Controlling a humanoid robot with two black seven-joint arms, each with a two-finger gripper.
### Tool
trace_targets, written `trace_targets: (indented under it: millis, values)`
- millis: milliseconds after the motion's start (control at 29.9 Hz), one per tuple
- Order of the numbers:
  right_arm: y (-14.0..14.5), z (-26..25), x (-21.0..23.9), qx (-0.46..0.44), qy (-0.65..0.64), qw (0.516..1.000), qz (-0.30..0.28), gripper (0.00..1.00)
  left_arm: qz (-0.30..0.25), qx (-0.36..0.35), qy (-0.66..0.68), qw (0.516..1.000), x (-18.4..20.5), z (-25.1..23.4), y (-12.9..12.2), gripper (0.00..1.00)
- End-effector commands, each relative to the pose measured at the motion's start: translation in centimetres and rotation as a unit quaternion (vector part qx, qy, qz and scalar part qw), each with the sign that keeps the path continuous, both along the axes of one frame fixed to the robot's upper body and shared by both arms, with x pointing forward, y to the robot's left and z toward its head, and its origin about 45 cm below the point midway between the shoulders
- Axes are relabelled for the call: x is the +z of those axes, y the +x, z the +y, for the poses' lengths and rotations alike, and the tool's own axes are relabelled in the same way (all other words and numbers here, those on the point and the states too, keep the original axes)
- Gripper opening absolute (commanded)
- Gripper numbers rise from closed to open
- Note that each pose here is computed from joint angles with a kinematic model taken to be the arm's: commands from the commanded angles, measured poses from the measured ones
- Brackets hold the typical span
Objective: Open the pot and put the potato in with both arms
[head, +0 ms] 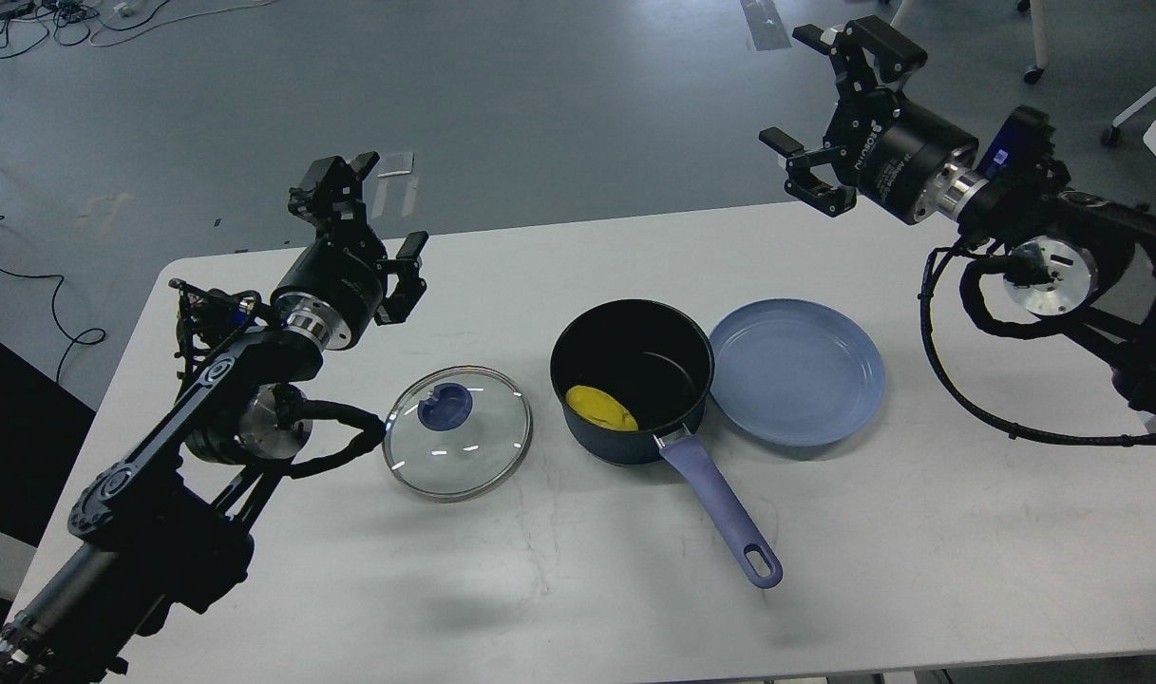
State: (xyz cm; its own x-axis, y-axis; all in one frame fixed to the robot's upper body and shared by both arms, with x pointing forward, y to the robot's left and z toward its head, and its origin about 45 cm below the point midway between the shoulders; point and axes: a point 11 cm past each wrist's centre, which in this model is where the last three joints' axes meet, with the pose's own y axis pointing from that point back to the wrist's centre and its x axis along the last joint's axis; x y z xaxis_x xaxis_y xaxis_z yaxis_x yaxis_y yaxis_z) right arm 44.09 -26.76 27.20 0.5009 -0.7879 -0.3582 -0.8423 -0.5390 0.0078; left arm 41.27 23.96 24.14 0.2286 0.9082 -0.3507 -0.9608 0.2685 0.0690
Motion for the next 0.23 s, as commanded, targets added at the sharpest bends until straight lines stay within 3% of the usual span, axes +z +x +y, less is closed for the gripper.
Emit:
trace_targets:
  millis: [0,200]
  values:
    - [-1.1,-1.3,-2.3,-0.011,0.027,0.998,0.052,1.00,0.005,0.000,-0.026,1.000,-0.6,0.2,-0.5,0.98]
    - [-1.5,-1.7,-3.3,-0.023,0.038,0.997,0.064,1.00,0.011,0.003,-0.052,0.999,-1.1,0.5,-0.9,0.98]
